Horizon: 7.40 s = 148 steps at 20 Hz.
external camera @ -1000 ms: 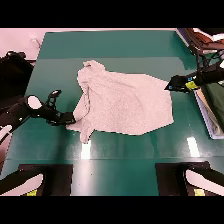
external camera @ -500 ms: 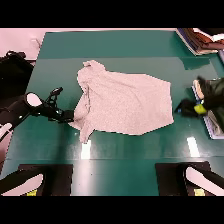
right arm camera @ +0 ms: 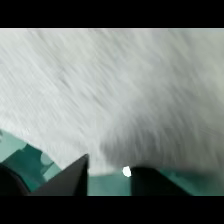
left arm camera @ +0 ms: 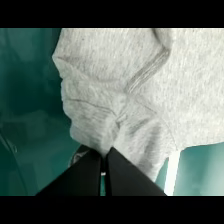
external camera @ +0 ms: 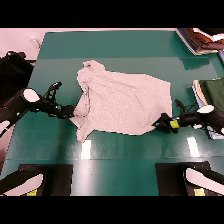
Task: Fold the shirts.
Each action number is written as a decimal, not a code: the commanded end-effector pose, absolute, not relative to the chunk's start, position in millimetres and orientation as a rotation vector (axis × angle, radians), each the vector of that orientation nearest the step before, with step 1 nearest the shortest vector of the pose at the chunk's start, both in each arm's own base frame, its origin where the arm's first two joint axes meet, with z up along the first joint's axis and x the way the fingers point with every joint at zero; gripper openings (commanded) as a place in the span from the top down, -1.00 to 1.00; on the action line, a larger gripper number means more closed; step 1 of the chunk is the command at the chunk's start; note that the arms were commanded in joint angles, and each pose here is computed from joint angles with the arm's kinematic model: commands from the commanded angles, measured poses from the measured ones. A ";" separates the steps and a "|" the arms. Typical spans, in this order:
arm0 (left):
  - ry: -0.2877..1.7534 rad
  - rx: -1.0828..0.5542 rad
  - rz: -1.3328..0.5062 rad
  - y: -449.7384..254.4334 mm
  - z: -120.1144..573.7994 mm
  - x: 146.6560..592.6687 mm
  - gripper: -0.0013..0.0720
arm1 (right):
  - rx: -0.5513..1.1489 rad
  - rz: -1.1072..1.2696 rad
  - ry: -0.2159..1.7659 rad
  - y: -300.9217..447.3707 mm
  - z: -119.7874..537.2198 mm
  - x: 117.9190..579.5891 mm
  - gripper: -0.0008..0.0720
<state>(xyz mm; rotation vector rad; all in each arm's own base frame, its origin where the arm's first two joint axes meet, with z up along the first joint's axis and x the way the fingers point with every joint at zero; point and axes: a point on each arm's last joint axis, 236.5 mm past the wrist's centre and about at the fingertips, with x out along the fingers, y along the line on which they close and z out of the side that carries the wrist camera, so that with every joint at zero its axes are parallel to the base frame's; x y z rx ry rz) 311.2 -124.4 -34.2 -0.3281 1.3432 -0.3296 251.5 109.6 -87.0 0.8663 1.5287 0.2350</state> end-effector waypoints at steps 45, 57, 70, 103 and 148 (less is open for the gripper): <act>1.161 -0.264 -0.334 -83.5 105.6 480.6 -0.68 | 0.456 0.457 1.267 81.8 101.8 442.8 -0.14; 1.391 -0.392 -0.288 -87.2 -57.0 326.1 -0.68 | 0.446 0.441 1.198 83.4 109.5 378.0 -0.14; 1.396 -0.374 -0.427 -153.2 -68.4 323.0 0.92 | 0.444 0.426 1.264 63.5 102.5 362.1 -0.14; 0.705 -0.275 -0.548 -157.1 227.1 354.0 0.91 | 0.543 0.196 0.799 6.5 135.0 358.7 0.93; 1.290 -0.024 -0.398 -116.6 9.5 445.0 0.91 | 0.276 0.135 1.418 -22.4 21.4 422.9 0.94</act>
